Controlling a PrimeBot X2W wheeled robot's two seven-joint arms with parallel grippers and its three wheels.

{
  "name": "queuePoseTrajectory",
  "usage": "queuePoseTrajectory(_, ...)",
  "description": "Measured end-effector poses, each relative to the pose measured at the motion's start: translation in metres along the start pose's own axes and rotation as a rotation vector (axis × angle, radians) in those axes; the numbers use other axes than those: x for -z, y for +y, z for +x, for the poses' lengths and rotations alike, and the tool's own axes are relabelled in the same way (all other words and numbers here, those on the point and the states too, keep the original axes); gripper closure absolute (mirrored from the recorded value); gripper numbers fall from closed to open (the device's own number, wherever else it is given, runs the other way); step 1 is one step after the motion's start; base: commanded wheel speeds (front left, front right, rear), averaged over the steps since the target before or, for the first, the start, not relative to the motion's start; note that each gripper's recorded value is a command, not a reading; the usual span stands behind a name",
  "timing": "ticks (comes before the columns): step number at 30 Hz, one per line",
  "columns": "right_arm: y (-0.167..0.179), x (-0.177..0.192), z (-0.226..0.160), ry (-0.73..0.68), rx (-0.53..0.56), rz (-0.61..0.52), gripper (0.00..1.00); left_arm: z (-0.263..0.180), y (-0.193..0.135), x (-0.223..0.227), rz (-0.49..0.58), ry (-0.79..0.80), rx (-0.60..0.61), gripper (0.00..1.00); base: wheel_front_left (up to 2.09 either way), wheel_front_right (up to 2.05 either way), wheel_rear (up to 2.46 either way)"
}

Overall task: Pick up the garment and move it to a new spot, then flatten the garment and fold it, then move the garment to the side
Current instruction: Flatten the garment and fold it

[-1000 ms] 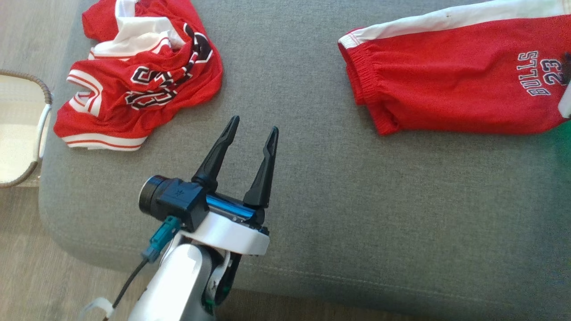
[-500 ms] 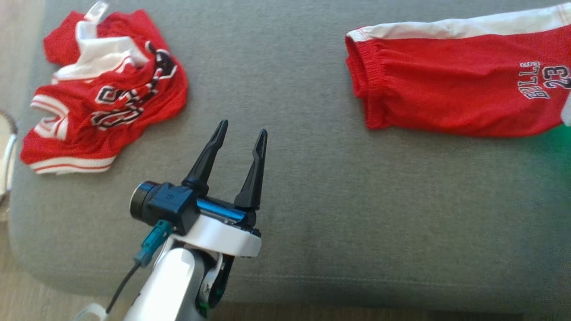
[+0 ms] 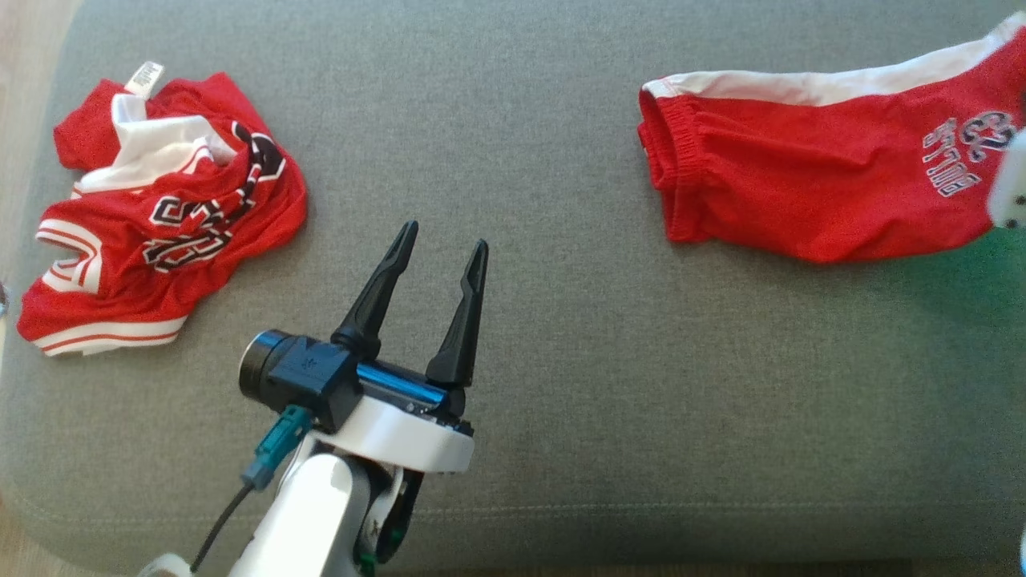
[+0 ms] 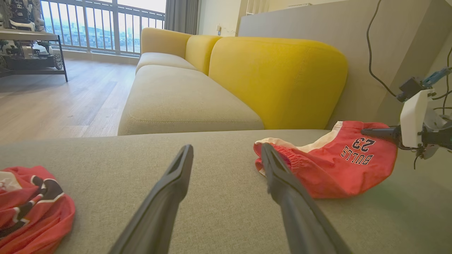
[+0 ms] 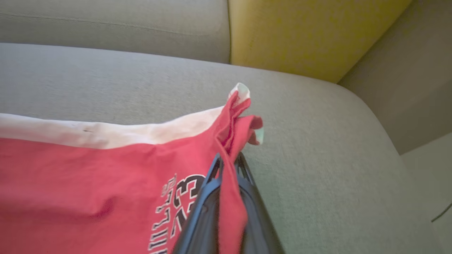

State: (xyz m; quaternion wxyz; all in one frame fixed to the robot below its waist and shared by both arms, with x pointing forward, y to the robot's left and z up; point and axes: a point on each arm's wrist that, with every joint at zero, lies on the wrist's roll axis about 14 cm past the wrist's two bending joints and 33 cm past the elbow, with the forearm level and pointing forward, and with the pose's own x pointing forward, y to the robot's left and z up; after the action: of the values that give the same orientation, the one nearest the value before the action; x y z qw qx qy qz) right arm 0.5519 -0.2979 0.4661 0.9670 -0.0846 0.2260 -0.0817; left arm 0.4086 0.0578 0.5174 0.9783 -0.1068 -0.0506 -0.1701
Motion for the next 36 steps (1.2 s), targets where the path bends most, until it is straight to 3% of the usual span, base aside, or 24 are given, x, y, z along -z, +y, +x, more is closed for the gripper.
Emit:
queuePoseTrajectory(12,0.09,-0.069,-0.029,-0.198,-0.197,-0.071,1.0,-0.018,-0.007,-0.011,0.001,-0.014,-0.007,0.0,0.0,0.0,0.0)
queuePoseTrajectory(19,0.16,-0.063,-0.05,-0.185,-0.366,-0.145,1.0,-0.033,-0.001,-0.013,-0.004,-0.013,-0.05,0.0,0.0,0.0,0.0)
queuePoseTrajectory(30,0.226,-0.04,-0.068,-0.136,-0.526,-0.212,1.0,-0.039,0.002,-0.013,-0.011,-0.009,-0.072,0.0,0.0,0.0,0.0)
queuePoseTrajectory(32,0.234,-0.03,-0.07,-0.118,-0.549,-0.222,0.85,-0.039,0.003,-0.013,-0.011,-0.007,-0.076,0.0,0.0,0.0,0.0)
queuePoseTrajectory(33,0.236,-0.027,-0.071,-0.11,-0.555,-0.226,0.66,-0.039,0.003,-0.012,-0.012,-0.006,-0.077,0.0,0.0,0.0,0.0)
queuePoseTrajectory(34,0.237,-0.024,-0.072,-0.104,-0.557,-0.229,0.14,-0.039,0.003,-0.012,-0.016,-0.006,-0.078,0.0,0.0,0.0,0.0)
queuePoseTrajectory(35,0.237,-0.021,-0.072,-0.101,-0.558,-0.229,0.0,-0.039,0.003,-0.012,-0.017,-0.006,-0.078,0.0,0.0,0.0,0.0)
queuePoseTrajectory(36,0.237,-0.02,-0.072,-0.101,-0.559,-0.227,0.0,-0.039,0.003,-0.012,-0.017,-0.006,-0.079,0.0,0.0,0.0,0.0)
